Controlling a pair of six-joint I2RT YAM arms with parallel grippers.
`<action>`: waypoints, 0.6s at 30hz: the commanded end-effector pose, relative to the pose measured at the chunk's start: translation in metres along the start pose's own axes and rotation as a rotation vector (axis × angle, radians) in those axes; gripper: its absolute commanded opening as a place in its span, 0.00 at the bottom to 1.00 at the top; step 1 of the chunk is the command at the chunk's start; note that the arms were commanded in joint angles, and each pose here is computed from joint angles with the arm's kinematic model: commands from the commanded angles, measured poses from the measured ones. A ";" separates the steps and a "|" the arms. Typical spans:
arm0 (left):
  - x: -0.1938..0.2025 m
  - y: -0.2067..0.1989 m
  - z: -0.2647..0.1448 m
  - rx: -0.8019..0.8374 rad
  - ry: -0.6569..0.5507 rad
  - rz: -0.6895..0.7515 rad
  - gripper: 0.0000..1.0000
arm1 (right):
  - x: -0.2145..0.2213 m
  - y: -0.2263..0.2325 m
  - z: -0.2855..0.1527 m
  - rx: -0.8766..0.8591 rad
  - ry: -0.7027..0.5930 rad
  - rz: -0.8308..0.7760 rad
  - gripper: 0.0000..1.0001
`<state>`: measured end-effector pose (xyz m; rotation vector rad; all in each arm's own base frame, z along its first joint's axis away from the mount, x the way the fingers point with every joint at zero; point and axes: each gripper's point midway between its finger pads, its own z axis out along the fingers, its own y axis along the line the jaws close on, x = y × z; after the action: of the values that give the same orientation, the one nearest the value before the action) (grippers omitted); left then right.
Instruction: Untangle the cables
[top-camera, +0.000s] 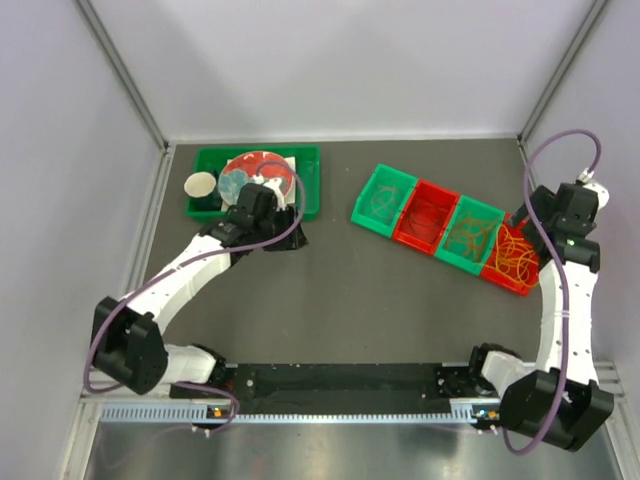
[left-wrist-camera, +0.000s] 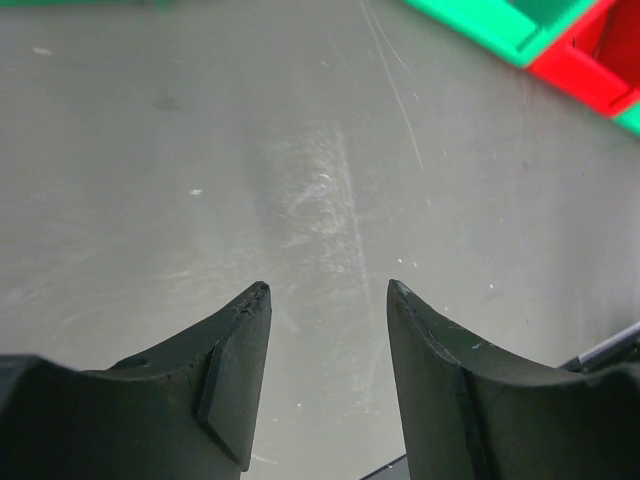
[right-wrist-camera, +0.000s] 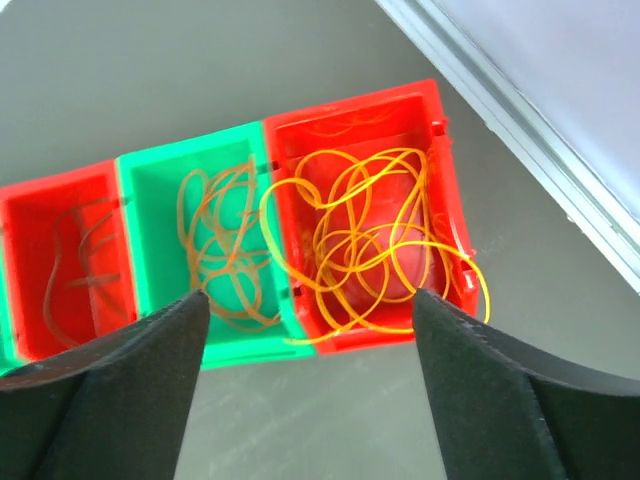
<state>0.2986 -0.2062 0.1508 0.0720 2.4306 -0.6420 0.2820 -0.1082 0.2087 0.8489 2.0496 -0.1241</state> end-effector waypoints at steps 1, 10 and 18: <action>-0.035 0.015 -0.031 -0.048 -0.128 -0.013 0.55 | -0.015 0.027 -0.040 -0.098 -0.027 -0.086 0.87; -0.045 0.076 -0.063 -0.148 -0.185 -0.157 0.57 | 0.022 0.079 -0.077 -0.245 0.035 -0.261 0.99; -0.039 0.103 -0.080 -0.252 -0.192 -0.170 0.57 | 0.078 0.108 -0.080 -0.265 0.109 -0.419 0.99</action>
<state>0.3155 -0.0870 0.1816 -0.2846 2.3313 -0.4381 0.2651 0.0354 0.2304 0.2724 2.2447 0.0219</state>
